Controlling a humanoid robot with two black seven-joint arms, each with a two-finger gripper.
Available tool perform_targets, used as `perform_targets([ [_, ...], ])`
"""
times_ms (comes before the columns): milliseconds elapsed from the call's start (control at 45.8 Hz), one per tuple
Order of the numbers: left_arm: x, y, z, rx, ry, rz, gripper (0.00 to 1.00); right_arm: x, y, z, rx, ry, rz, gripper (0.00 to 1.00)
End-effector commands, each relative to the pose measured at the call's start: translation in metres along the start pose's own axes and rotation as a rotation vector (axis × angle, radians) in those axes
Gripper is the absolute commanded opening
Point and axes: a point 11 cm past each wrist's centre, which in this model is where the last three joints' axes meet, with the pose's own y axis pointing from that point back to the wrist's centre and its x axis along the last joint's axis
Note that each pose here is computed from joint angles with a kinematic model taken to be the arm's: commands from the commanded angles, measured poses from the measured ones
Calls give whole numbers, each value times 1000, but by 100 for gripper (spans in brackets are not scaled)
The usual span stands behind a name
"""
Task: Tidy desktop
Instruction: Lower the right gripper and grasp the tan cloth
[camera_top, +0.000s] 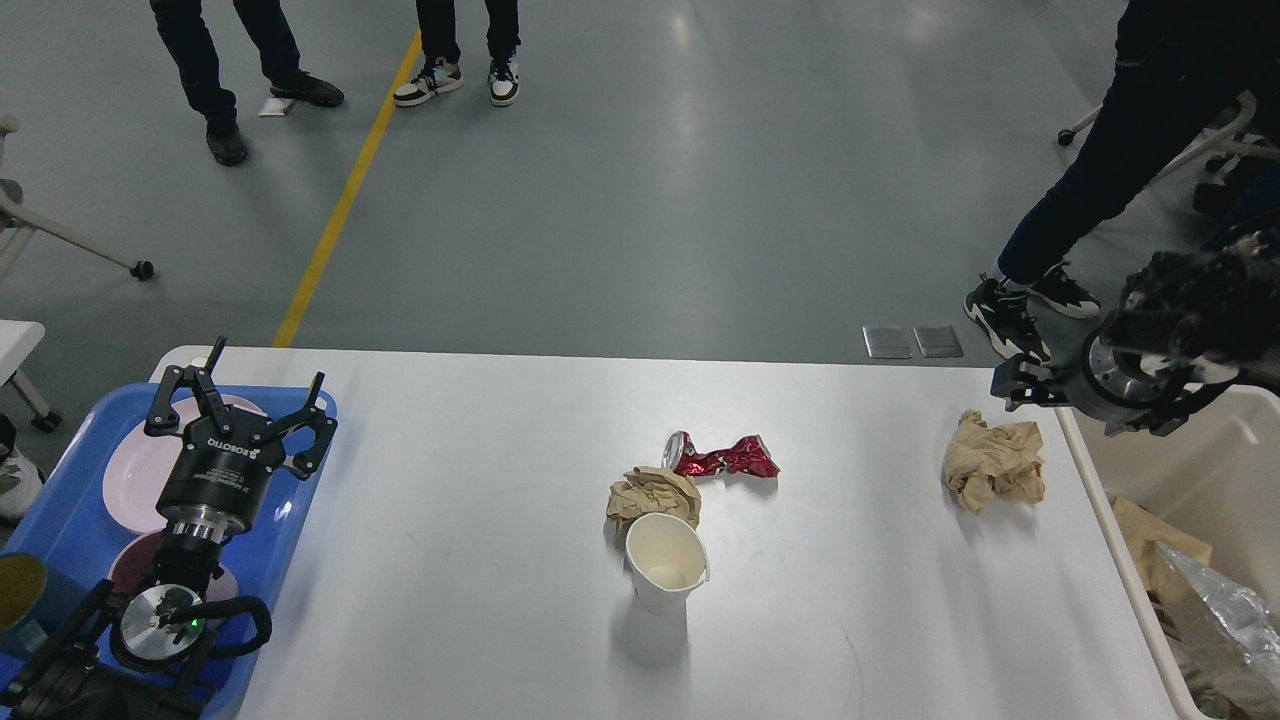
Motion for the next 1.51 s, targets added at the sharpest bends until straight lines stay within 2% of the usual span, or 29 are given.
perform_targets([
  [0, 0, 0, 0, 0, 0, 0, 96, -11, -37, 4, 19, -57, 36, 100],
  [109, 0, 0, 0, 0, 0, 0, 96, -14, -51, 1, 55, -129, 66, 100],
  [306, 0, 0, 0, 2, 0, 0, 96, -35, -79, -9, 38, -101, 153, 100],
  [720, 0, 0, 0, 1, 1, 0, 96, -63, -99, -10, 25, -105, 215, 100],
  [895, 0, 0, 0, 1, 1, 0, 96, -69, -103, -9, 21, -112, 238, 95],
  [982, 0, 0, 0, 1, 1, 0, 96, -70, -103, -10, 22, -113, 236, 87],
  [1070, 0, 0, 0, 2, 0, 0, 96, -76, -105, -14, 31, -118, 226, 70],
  [1113, 0, 0, 0, 1, 1, 0, 96, -77, -105, -16, 36, -127, 223, 64],
  [1288, 0, 0, 0, -1, 2, 0, 96, -83, -108, -16, 44, -153, 212, 23],
  [1310, 0, 0, 0, 2, 0, 0, 96, -82, -108, -16, 45, -154, 213, 19],
  [1419, 0, 0, 0, 2, 0, 0, 96, -82, -108, -16, 42, -168, 224, 15],
  [1441, 0, 0, 0, 2, 0, 0, 96, -83, -108, -15, 38, -169, 224, 12],
  [1485, 0, 0, 0, 1, 1, 0, 96, -83, -108, -15, 35, -169, 222, 0],
])
